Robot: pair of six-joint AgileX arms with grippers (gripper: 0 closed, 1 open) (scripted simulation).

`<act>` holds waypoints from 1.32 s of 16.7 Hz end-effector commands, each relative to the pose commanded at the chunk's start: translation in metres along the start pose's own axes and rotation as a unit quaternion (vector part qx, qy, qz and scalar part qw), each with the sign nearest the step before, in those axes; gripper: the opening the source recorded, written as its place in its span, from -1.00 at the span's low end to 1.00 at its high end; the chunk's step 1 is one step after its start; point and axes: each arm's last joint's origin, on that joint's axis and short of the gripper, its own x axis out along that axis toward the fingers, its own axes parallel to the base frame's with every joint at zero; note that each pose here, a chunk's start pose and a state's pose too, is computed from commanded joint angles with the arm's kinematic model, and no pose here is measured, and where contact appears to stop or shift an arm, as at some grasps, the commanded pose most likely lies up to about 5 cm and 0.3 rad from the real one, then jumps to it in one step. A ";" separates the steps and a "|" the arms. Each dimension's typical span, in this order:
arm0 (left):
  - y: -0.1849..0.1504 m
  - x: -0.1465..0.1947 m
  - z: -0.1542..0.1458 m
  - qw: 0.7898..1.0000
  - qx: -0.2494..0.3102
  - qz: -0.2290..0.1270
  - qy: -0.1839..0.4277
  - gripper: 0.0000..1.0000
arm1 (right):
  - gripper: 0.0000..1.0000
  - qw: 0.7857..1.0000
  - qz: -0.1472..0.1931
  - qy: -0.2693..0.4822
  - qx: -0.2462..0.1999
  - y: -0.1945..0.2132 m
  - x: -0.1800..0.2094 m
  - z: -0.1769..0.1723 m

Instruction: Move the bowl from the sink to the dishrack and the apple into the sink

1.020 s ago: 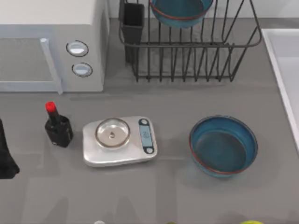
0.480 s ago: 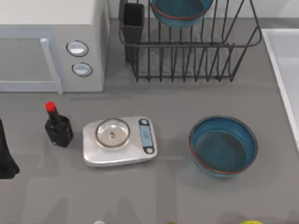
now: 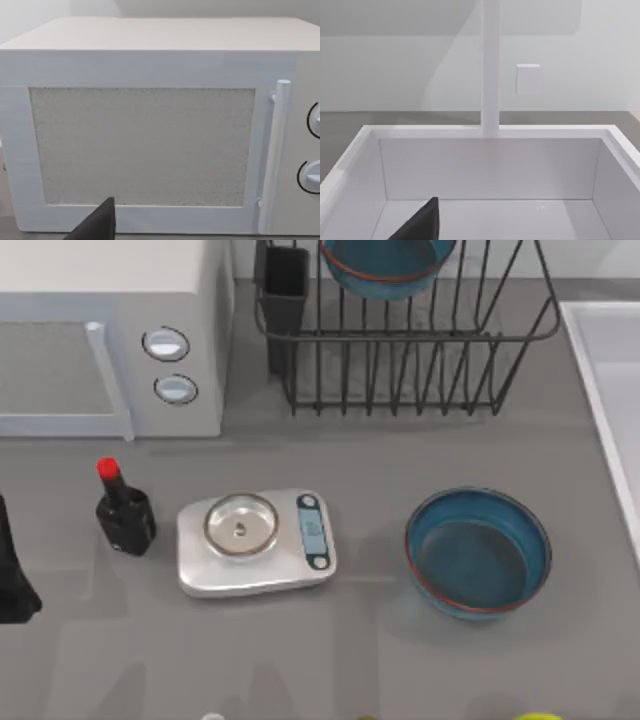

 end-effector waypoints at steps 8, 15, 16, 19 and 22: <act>0.000 0.000 0.000 1.000 0.000 0.000 0.000 1.00 | 1.00 1.000 0.001 -0.001 -0.002 0.036 -0.010 0.072; 0.000 0.000 0.000 1.000 0.000 0.000 0.000 1.00 | 1.00 1.000 0.003 -0.003 -0.003 0.091 -0.071 0.128; 0.000 0.000 0.000 1.000 0.000 0.000 0.000 1.00 | 1.00 1.000 0.003 -0.008 -0.004 0.098 -0.084 0.132; 0.000 0.000 0.000 1.000 0.000 0.000 0.000 1.00 | 1.00 1.000 0.003 -0.023 -0.005 0.115 -0.120 0.134; 0.000 0.000 0.000 1.000 0.000 0.000 0.000 1.00 | 1.00 1.000 0.004 -0.019 -0.002 0.124 -0.145 0.122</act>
